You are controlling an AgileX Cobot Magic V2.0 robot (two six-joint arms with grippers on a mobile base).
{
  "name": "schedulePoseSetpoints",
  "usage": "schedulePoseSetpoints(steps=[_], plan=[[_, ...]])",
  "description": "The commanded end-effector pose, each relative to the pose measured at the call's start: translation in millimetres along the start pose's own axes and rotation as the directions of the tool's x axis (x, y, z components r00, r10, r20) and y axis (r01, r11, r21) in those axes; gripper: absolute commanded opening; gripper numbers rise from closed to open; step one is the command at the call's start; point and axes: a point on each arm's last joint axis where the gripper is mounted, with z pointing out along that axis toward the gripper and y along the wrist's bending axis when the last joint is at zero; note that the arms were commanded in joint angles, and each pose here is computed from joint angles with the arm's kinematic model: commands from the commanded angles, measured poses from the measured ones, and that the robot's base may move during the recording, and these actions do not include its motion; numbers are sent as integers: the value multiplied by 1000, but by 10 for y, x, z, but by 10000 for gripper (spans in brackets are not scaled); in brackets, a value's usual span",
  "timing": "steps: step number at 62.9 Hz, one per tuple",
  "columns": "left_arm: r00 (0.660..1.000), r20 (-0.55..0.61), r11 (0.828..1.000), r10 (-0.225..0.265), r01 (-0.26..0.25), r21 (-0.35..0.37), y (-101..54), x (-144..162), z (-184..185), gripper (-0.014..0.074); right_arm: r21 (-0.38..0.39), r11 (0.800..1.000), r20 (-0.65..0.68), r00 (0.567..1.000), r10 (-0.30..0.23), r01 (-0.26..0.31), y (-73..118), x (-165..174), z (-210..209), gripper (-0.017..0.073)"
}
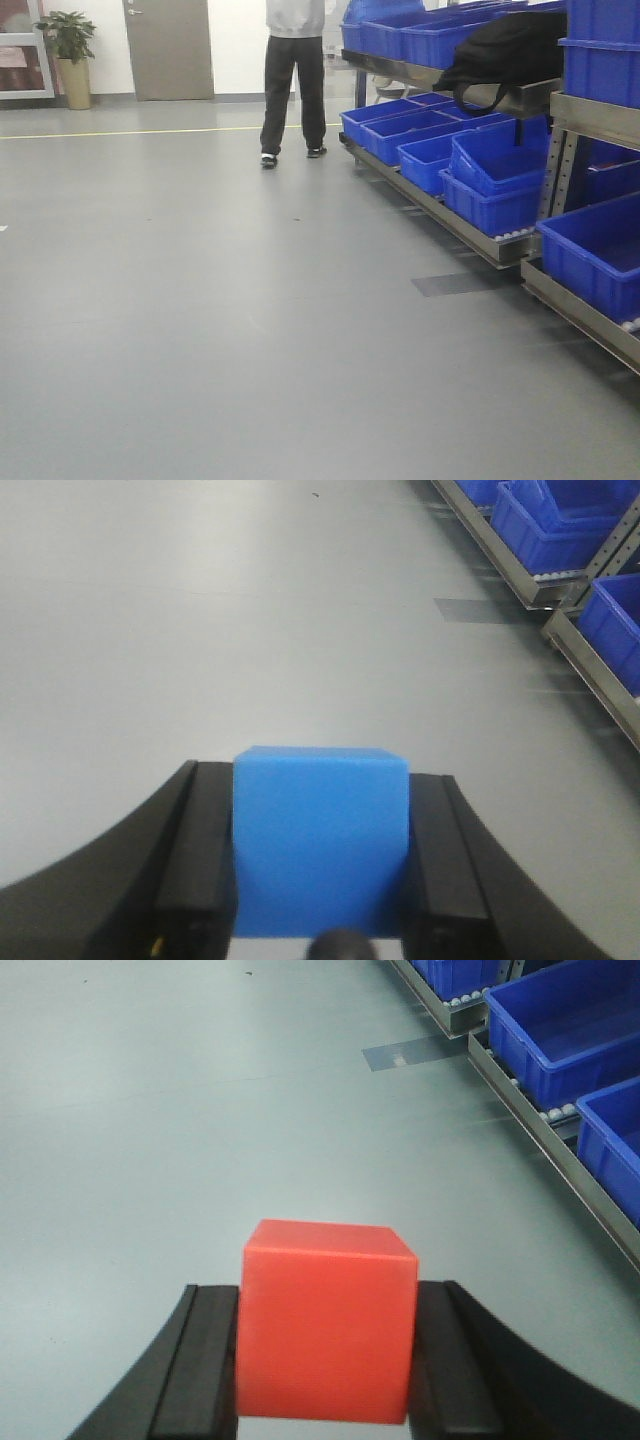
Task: Sort and place red and blue blocks on shelf
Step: 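Turn the base toward the open floor carrying both cubes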
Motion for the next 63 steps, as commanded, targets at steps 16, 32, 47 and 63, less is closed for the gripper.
schedulePoseSetpoints(steps=[16, 32, 47, 63], plan=[[994, 105, 999, -4, 0, 36, -50, -161, -40, 125, -9, 1000, 105, 994, -8, 9, 15, -149, -45, 56], [994, 105, 999, -4, 0, 36, -50, -161, -40, 125, -9, 1000, 105, 994, -8, 9, 15, -149, -45, 56], [994, 105, 999, -4, 0, 36, -50, -161, -40, 125, -9, 1000, 105, 994, -8, 9, 15, -149, -45, 56], [994, 105, 999, -4, 0, 36, -50, -161, -40, 125, -9, 1000, 105, 994, -8, 9, 15, -149, -45, 56]])
